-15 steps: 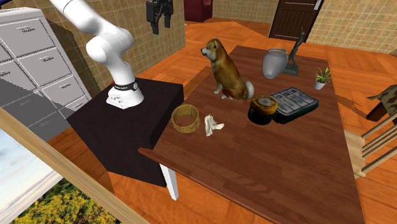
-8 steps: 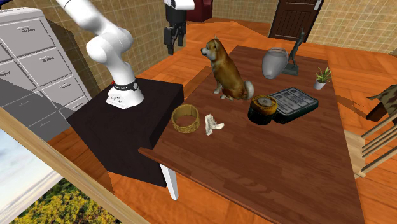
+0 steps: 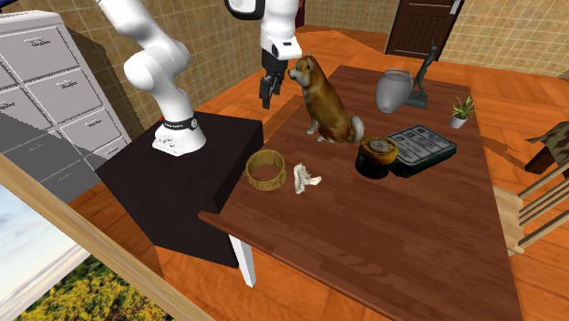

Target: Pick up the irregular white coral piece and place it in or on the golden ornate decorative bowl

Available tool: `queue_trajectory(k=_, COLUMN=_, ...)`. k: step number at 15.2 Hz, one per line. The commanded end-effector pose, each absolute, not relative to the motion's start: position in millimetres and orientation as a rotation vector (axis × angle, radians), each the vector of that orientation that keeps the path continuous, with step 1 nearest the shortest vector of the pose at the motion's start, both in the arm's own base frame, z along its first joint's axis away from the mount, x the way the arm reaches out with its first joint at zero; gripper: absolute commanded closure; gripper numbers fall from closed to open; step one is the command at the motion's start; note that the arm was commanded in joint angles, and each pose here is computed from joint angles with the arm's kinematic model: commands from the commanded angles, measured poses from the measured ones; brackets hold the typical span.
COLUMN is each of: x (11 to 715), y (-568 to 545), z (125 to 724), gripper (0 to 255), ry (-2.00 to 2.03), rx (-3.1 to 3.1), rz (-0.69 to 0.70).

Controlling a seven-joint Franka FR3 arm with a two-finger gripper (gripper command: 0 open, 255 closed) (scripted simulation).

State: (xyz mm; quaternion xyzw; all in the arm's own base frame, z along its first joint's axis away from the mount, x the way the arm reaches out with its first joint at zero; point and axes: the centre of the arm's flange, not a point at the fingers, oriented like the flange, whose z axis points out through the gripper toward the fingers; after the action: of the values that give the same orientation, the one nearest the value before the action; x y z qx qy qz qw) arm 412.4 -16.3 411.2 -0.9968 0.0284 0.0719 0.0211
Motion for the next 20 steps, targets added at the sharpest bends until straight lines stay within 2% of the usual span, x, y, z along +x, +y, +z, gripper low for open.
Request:
queue_trajectory(k=1, x=427.9, y=-16.2, z=390.4, gripper=0, ry=0.084, rx=-3.087, rz=0.221)
queue_trajectory(k=20, x=560.3, y=4.7, z=176.9, gripper=0, ry=0.045, rx=-3.054, rz=0.243)
